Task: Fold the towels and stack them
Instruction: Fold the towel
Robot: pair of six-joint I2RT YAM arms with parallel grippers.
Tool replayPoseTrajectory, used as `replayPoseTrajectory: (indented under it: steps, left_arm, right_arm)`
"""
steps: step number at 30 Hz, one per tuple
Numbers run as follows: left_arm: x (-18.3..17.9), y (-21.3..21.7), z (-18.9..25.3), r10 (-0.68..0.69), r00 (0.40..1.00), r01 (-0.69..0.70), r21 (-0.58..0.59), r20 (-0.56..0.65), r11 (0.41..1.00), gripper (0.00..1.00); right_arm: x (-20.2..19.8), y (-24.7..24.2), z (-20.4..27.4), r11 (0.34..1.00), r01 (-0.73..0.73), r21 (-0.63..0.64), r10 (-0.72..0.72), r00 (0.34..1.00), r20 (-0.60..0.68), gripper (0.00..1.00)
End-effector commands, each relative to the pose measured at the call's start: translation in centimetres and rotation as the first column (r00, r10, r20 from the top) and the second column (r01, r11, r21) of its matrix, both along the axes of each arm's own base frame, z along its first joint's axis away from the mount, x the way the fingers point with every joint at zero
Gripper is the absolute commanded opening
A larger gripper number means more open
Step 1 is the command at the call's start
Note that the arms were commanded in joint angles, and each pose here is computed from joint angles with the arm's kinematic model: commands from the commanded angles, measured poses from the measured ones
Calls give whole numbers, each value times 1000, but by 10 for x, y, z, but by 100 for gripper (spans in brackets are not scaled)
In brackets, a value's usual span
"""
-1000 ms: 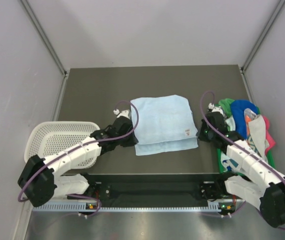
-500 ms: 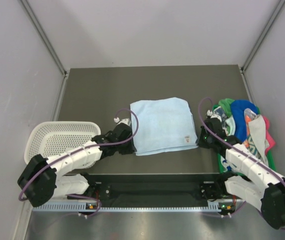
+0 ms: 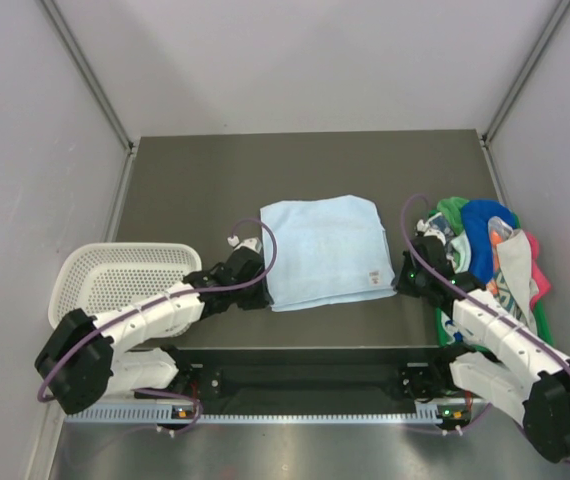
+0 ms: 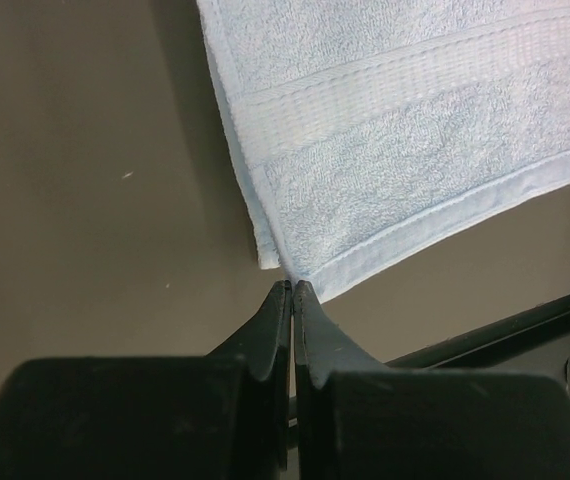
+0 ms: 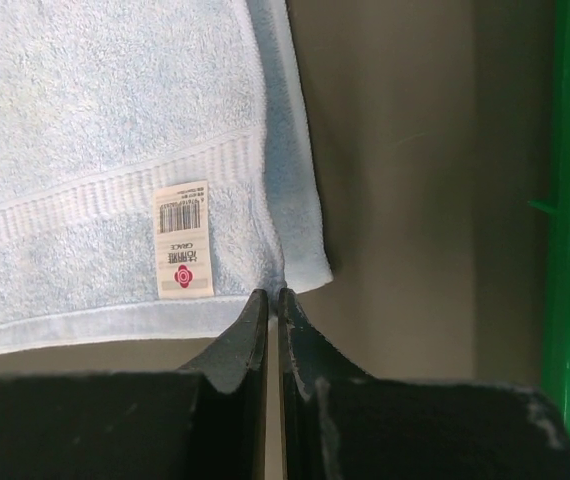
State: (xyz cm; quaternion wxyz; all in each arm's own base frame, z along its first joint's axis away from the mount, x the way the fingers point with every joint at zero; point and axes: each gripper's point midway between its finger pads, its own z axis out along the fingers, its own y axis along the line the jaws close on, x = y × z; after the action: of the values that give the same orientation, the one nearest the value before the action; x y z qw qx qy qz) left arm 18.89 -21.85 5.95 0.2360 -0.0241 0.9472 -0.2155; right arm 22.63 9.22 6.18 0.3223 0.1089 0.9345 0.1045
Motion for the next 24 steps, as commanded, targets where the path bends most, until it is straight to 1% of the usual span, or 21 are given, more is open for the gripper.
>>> replayPoseTrajectory:
  steps: [1,8,11,12,14,15,17,18,19,20,21,22,23,24]
  left_arm:
    - [-3,-4,-5,-7,1000,7,-23,-6,1000,0]
    - [-4,-6,-30,-13,999,13,-6,-43,1000,0]
    - [-5,-5,-35,-10,998,10,6,-54,1000,0]
    - [-5,-5,-34,-12,998,13,7,-56,1000,4]
    - [-4,-5,-29,-10,999,10,6,-46,1000,12]
    - [-4,-2,-25,-9,999,10,21,-49,1000,22]
    - [2,2,-11,3,1000,-3,39,-9,999,30]
    - [8,0,3,8,1000,-8,34,16,999,34]
    - [7,4,14,8,1000,-10,42,30,999,41]
    - [13,9,23,24,998,-28,61,61,998,43]
    - [23,7,45,45,992,-50,40,115,998,45]
    - [28,10,54,61,988,-69,48,141,996,50]
    - [38,17,64,92,978,-107,69,189,992,54]
    - [47,17,76,108,970,-124,61,216,990,55]
  right_arm:
    - [2,0,3,999,30,15,-30,999,29,0]
    - [-3,6,-17,998,40,51,-40,999,-14,1]
    - [-3,5,-19,998,42,44,-41,999,-18,9]
    - [-1,6,-16,998,39,45,-39,999,-12,14]
    - [1,6,-12,998,36,45,-35,999,-4,19]
    - [3,7,-7,998,35,45,-35,999,2,25]
    - [5,5,1,999,33,38,-34,999,18,30]
    - [11,6,12,998,36,42,-38,998,43,36]
    - [15,4,19,999,41,27,-42,997,63,39]
    - [19,3,26,999,42,22,-43,996,81,42]
    - [28,4,42,999,47,26,-50,992,117,47]
    - [35,3,51,999,41,15,-43,990,138,50]
    - [43,2,52,999,44,1,-44,991,130,53]
    - [61,5,74,999,44,10,-45,983,177,56]
